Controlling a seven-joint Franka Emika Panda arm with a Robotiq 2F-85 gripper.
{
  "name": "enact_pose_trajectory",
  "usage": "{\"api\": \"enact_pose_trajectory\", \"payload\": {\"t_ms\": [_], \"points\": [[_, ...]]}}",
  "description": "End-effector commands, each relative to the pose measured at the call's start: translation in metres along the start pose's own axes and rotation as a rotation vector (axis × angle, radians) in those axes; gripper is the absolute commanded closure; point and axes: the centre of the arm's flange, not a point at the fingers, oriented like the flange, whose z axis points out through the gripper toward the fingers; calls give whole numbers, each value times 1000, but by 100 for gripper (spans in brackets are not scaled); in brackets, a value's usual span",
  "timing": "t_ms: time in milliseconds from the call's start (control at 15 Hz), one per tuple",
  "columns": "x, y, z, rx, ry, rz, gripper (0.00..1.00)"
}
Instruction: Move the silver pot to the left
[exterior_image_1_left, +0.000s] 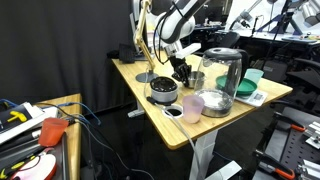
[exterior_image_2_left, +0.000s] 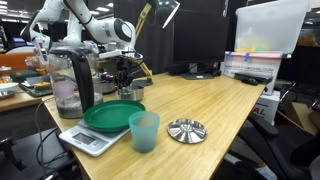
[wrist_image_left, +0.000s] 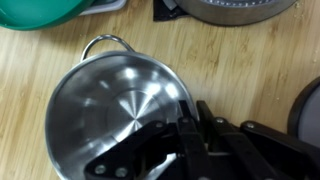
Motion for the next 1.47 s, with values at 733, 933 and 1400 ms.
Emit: {"api": "enact_pose_trajectory", "payload": {"t_ms": [733, 933, 1400], "points": [[-40, 9, -15, 22, 197, 18, 0], [-51, 12, -25, 3, 250, 42, 0], [-103, 3, -60, -51, 465, 23, 0]]}}
